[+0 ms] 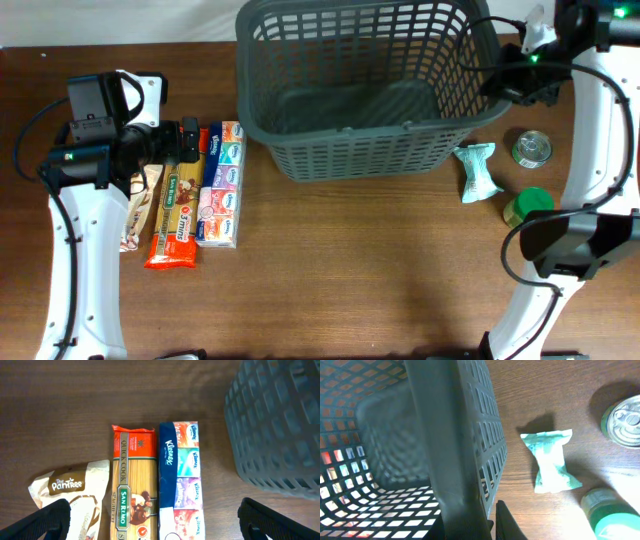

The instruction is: Pack container

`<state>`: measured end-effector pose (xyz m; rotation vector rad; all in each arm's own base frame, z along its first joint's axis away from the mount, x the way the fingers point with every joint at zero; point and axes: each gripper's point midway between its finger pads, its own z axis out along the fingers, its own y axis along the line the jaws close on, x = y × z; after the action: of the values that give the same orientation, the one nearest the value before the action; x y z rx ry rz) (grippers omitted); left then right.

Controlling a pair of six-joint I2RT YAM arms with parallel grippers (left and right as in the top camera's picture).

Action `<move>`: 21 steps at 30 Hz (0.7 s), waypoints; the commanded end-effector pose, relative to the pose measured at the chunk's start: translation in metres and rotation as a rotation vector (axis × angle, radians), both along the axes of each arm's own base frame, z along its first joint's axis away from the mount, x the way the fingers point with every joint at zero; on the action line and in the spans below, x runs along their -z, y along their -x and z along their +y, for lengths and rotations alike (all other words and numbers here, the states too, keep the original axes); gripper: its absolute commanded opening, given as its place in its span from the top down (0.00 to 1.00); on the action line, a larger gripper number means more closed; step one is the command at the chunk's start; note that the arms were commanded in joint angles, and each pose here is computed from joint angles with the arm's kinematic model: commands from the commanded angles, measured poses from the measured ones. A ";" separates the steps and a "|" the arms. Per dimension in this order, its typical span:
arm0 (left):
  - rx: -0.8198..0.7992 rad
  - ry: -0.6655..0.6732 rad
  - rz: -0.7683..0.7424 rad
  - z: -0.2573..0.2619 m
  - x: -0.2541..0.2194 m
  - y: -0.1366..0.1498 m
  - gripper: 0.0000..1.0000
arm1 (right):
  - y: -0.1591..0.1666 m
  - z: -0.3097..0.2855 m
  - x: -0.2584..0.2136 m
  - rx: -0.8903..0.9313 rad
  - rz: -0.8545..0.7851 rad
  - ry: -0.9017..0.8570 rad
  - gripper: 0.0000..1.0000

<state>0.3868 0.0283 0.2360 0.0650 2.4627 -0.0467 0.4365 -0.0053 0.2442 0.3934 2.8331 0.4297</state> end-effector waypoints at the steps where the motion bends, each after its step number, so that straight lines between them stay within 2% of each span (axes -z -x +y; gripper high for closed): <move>1: 0.021 0.001 -0.020 -0.001 -0.007 -0.004 0.01 | 0.005 -0.018 0.023 0.147 0.107 0.144 0.96; 21: 0.021 0.001 -0.020 -0.001 -0.007 -0.004 0.01 | -0.006 -0.035 0.027 0.145 0.075 0.259 0.96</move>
<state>0.3868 0.0283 0.2360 0.0650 2.4623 -0.0466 0.4445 -0.0003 0.2482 0.4451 2.7952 0.3542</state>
